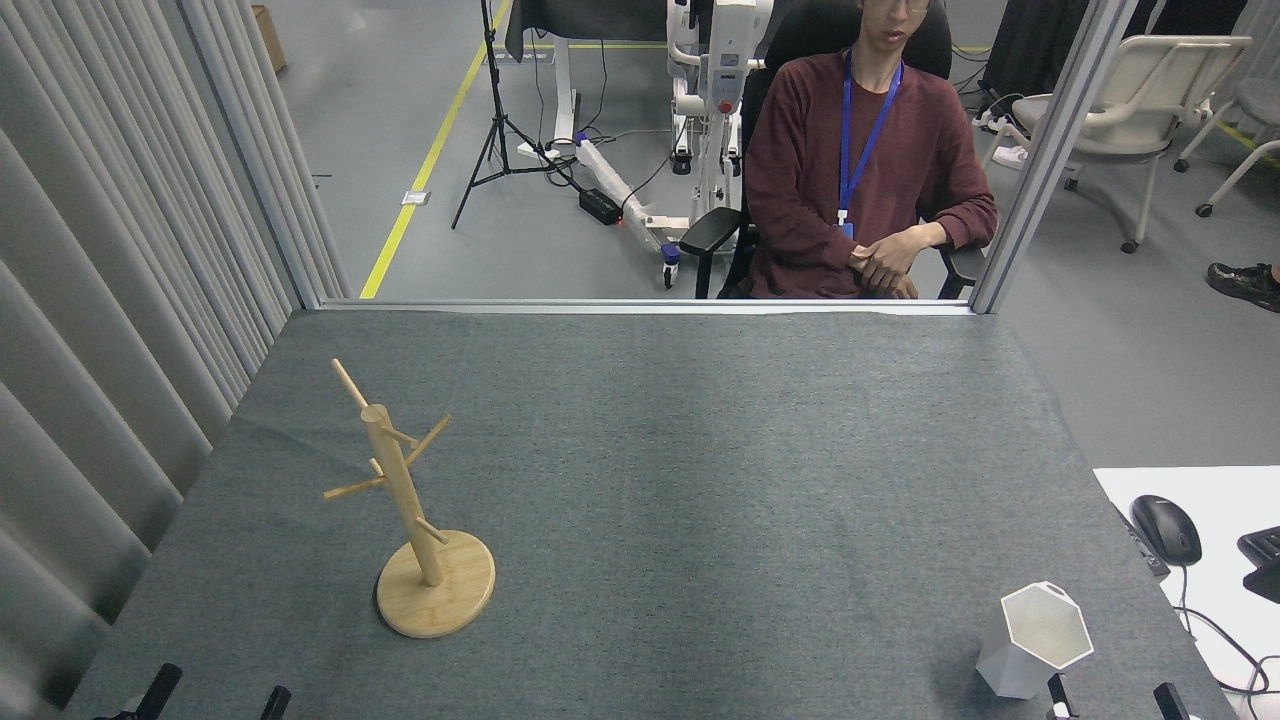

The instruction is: Hang cup on storage rack

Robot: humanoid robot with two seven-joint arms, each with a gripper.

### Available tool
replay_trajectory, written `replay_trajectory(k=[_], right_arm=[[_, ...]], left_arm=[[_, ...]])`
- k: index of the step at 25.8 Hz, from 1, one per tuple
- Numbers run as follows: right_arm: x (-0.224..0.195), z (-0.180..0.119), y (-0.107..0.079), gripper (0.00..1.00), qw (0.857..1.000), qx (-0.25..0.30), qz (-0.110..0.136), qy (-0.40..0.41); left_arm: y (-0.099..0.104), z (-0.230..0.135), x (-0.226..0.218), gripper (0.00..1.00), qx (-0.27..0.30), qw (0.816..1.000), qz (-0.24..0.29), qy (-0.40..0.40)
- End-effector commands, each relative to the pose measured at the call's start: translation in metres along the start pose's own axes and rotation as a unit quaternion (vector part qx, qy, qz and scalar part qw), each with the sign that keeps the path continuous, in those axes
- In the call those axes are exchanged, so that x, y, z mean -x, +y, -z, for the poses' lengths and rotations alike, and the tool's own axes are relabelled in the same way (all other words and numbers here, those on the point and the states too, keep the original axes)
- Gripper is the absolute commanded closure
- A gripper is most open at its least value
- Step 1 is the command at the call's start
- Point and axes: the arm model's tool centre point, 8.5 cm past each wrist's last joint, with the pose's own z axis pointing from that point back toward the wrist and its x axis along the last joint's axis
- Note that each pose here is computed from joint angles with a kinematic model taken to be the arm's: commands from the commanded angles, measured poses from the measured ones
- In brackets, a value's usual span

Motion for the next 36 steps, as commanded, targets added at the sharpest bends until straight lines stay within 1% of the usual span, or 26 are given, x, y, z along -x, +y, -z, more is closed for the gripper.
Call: replay_trajectory(k=[1,3,7,10,15,19,27,30,36], right_arm=[[0.0,0.006,0.001,0.02,1.0,-0.007,-0.013,-0.018],[-0.003,0.01,0.002,0.02,0.999,-0.009,-0.021,-0.032],[-0.018,0.017,0.009,0.02,0.998,-0.021,-0.036,-0.054],[-0.021,0.023,0.012,0.02,0.998,-0.021,-0.031,-0.053],[-0.023,0.036,0.018,0.02,0.999,-0.023,-0.017,-0.045],[-0.024,0.039,0.018,0.02,0.999,-0.021,-0.014,-0.044],[-0.028,0.044,0.023,0.02,0.999,-0.025,-0.005,-0.04],[-0.026,0.045,0.022,0.02,0.999,-0.022,-0.002,-0.039],[-0.02,0.046,0.019,0.02,0.999,-0.019,-0.005,-0.036]], left_arm=[[0.0,0.0,0.0,0.0,0.001,1.0,0.0,0.0],[-0.001,0.0,0.0,0.0,0.001,1.0,-0.001,0.0],[-0.004,-0.002,0.001,0.0,0.005,1.0,-0.003,0.002],[-0.004,-0.002,0.001,0.0,0.006,1.0,-0.003,0.003],[-0.004,-0.002,0.001,0.0,0.006,1.0,-0.003,0.003],[-0.004,-0.002,0.002,0.0,0.006,1.0,-0.002,0.003],[-0.003,-0.003,0.002,0.0,0.006,1.0,-0.002,0.002],[-0.003,-0.003,0.003,0.0,0.003,1.0,-0.005,0.003],[-0.002,-0.003,0.004,0.0,0.001,1.0,-0.006,0.003]])
